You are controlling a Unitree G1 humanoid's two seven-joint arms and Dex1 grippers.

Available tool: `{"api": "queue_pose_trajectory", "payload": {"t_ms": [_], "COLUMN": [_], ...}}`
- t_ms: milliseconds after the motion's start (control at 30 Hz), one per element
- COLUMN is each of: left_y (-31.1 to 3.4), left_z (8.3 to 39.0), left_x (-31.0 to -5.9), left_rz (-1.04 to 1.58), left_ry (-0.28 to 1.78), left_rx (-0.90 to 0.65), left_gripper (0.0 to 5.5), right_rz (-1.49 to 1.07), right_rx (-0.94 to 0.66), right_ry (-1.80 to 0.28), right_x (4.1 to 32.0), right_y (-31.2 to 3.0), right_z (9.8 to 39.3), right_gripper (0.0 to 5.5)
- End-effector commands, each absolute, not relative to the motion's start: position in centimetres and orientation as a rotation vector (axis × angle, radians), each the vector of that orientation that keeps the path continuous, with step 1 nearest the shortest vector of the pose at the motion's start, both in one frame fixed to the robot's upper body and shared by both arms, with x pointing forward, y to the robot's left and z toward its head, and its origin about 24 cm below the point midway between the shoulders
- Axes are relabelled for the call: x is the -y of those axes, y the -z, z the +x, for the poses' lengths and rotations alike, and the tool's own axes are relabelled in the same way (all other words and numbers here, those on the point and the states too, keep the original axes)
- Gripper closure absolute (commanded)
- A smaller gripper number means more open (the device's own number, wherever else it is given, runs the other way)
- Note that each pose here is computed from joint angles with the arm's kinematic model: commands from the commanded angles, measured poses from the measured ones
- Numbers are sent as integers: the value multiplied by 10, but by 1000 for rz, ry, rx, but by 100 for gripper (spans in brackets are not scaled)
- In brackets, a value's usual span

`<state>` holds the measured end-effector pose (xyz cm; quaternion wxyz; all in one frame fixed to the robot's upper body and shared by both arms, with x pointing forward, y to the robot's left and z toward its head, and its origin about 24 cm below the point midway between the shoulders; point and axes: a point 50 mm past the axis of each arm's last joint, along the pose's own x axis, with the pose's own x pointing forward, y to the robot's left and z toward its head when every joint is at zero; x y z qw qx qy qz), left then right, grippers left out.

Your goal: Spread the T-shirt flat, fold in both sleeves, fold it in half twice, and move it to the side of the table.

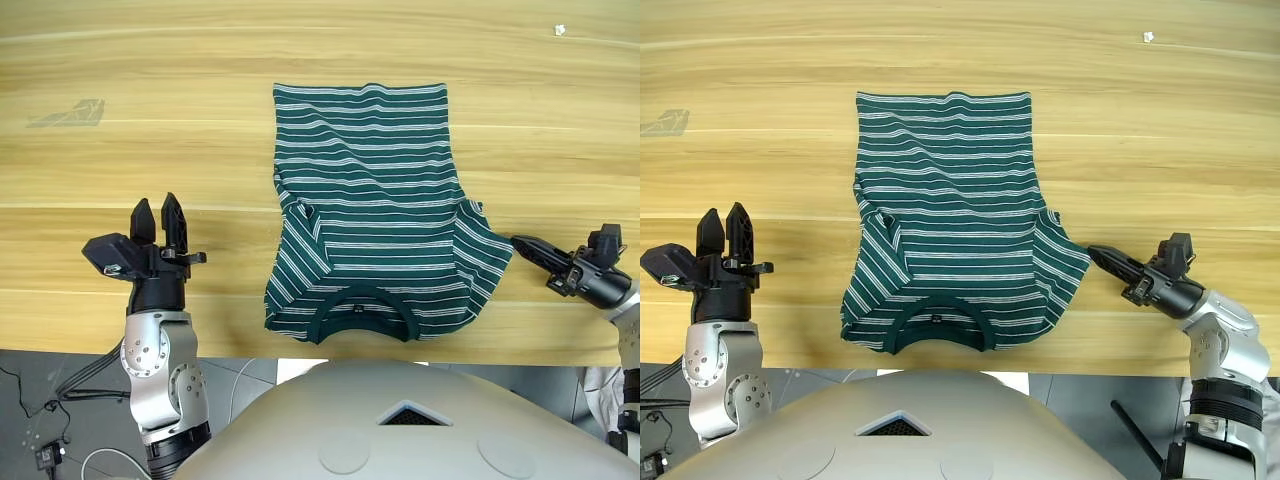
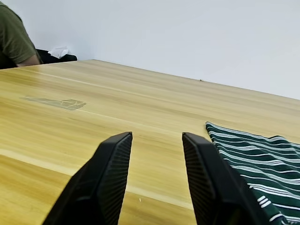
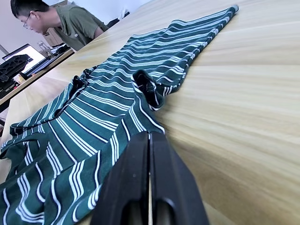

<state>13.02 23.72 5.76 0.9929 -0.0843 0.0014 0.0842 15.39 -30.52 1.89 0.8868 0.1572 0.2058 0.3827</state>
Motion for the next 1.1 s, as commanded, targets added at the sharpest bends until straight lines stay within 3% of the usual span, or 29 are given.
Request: {"api": "queue_pose_trajectory", "payload": {"t_ms": [33,300,567,1100], "left_y": [-54,-52,-51,-48], "left_z": [131,132,137,143], "left_x": [-236,-235,-231,-223], "left_rz": [-167,-164,-166,-181], "left_ry": [-166,-160,-153,-138], "left_rx": [-21,-23,-19,-12], "left_gripper": [350,350,350,350], "right_rz": [350,356,334,240], "right_rx": [-394,-358,-295,-271], "right_ry": [-808,-865,-1009,-1215], "right_x": [305,295,261,187], "right_y": [-22,-29,-47,-46], "right_z": [157,157,166,178], "right_gripper": [546,546,546,546]}}
